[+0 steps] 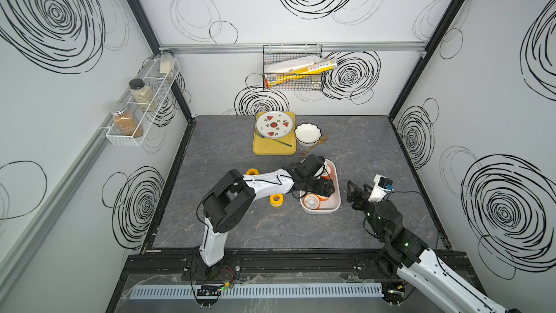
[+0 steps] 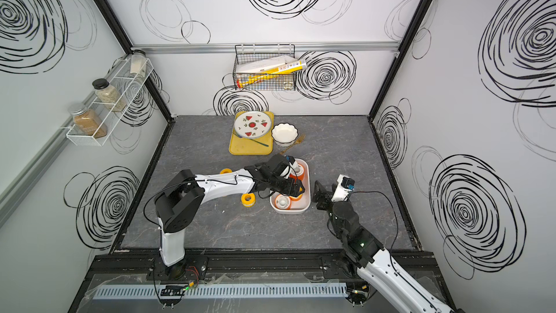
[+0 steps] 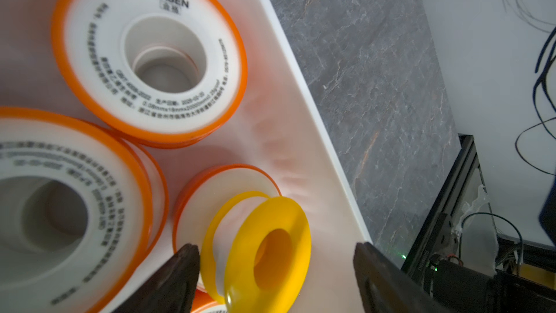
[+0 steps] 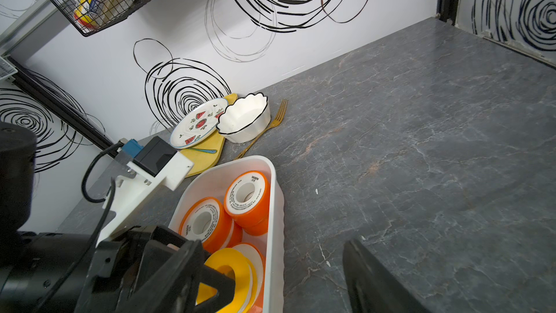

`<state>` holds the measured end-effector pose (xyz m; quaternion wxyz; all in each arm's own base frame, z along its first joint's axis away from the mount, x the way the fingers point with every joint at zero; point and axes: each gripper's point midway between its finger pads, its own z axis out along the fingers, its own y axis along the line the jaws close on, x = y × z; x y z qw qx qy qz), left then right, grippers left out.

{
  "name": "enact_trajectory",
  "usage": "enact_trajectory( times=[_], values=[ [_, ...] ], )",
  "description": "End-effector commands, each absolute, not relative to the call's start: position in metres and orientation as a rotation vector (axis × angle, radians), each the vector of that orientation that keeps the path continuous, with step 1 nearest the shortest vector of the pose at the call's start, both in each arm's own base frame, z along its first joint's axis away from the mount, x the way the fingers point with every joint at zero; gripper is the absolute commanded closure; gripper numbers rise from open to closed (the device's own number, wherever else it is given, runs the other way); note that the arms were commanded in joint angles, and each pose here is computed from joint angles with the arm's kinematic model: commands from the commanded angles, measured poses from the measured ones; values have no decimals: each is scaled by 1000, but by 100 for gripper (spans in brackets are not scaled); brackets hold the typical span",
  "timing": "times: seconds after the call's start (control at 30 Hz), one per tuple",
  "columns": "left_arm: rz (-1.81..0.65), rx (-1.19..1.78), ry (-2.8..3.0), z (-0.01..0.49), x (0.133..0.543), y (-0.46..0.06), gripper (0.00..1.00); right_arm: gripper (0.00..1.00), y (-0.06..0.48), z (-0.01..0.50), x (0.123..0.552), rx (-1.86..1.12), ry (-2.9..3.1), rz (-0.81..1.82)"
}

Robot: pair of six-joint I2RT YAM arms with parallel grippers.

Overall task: Put the sealing tape into the storage box
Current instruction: Place the sealing tape in the storage box.

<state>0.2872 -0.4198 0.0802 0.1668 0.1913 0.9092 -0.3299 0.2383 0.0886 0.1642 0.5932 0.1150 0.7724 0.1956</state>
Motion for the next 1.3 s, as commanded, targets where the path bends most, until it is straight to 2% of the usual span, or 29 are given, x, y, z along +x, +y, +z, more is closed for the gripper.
enact_trajectory(
  times=[0.0,0.4,0.63,0.77,1.0,1.27],
  values=[
    [-950,543,2540,105,287,-422,13,22,87,158,238,268,1808,436],
    [-893,522,2546,113,286,-410,13,22,86,159,238,271,1805,437],
    [-885,546,2551,117,274,-400,27,22,86,159,237,271,1804,439],
    [-864,510,2514,135,271,-384,28,22,85,159,237,273,1804,437],
    [-751,395,2408,190,276,-325,24,22,85,160,237,275,1800,437],
    [-570,207,2301,235,269,-228,22,14,86,161,238,267,1800,438]
  ],
)
